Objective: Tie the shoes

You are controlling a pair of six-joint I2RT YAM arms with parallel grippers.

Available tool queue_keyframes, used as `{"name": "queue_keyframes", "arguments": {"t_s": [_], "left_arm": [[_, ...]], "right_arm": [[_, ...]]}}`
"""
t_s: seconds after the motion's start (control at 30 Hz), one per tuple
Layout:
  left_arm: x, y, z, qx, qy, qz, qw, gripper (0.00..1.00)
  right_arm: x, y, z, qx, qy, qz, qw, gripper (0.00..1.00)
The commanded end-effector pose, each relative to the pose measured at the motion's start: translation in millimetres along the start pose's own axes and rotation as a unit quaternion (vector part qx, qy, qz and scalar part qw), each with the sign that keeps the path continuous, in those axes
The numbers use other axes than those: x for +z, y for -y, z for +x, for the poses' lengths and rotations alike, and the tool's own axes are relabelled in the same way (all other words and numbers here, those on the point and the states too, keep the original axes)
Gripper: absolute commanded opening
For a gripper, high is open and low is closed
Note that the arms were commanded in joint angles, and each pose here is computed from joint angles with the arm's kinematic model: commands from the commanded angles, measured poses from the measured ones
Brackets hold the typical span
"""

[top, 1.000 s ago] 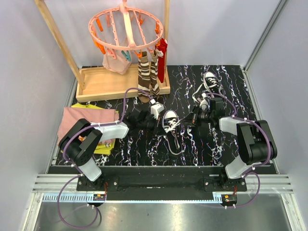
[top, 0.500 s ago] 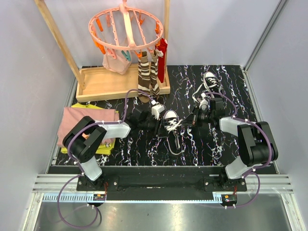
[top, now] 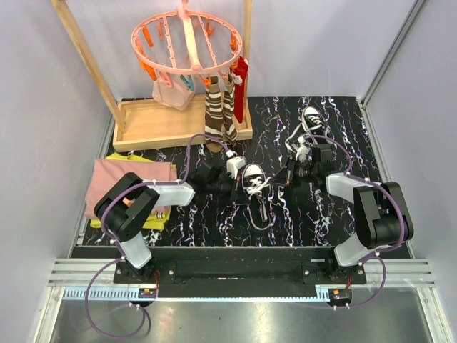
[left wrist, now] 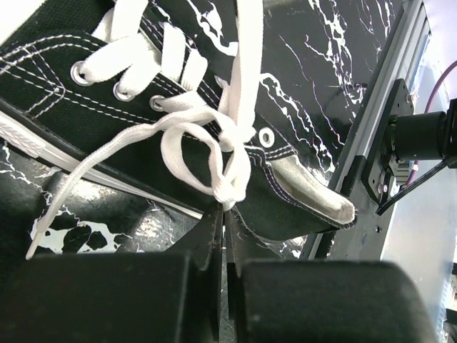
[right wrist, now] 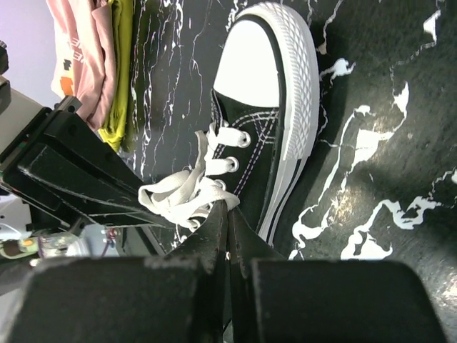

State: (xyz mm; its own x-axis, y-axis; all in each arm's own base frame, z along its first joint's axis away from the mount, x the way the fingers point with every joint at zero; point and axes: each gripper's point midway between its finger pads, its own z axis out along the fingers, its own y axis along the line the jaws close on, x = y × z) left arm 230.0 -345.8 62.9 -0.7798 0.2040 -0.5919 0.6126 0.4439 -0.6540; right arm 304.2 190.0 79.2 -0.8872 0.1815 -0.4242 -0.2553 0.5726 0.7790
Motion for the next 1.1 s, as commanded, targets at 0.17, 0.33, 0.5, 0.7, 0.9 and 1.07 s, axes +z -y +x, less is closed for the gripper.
{"name": "queue_keyframes", "arguments": {"t_s": [0.17, 0.33, 0.5, 0.7, 0.9, 1.07], "left_arm": [[-25.4, 11.4, -11.1, 0.035, 0.015, 0.013, 0.999, 0.0], [-27.0, 9.9, -7.6, 0.032, 0.002, 0.011, 0.999, 0.0], [-30.5, 3.5, 1.3, 0.022, -0.02, -0.001, 1.0, 0.0], [-37.6, -1.0, 9.1, 0.014, -0.03, -0.004, 0.999, 0.0], [-40.8, -6.4, 14.8, 0.003, -0.039, -0.012, 0.999, 0.0], [-38.2, -8.8, 15.2, 0.0, -0.041, -0.013, 0.999, 0.0]], "right_arm": [[-3.0, -18.9, -19.9, -0.153, 0.015, -0.006, 0.988, 0.0], [0.6, -26.0, -12.8, -0.214, -0.001, -0.013, 0.977, 0.0], [4.8, -30.5, -16.4, -0.242, -0.005, -0.005, 0.97, 0.0], [5.4, -29.4, -14.5, -0.266, -0.021, 0.007, 0.964, 0.0], [5.7, -33.1, -11.2, -0.312, -0.038, 0.006, 0.949, 0.0], [3.9, -42.7, -9.6, -0.333, -0.047, -0.012, 0.942, 0.26]]}}
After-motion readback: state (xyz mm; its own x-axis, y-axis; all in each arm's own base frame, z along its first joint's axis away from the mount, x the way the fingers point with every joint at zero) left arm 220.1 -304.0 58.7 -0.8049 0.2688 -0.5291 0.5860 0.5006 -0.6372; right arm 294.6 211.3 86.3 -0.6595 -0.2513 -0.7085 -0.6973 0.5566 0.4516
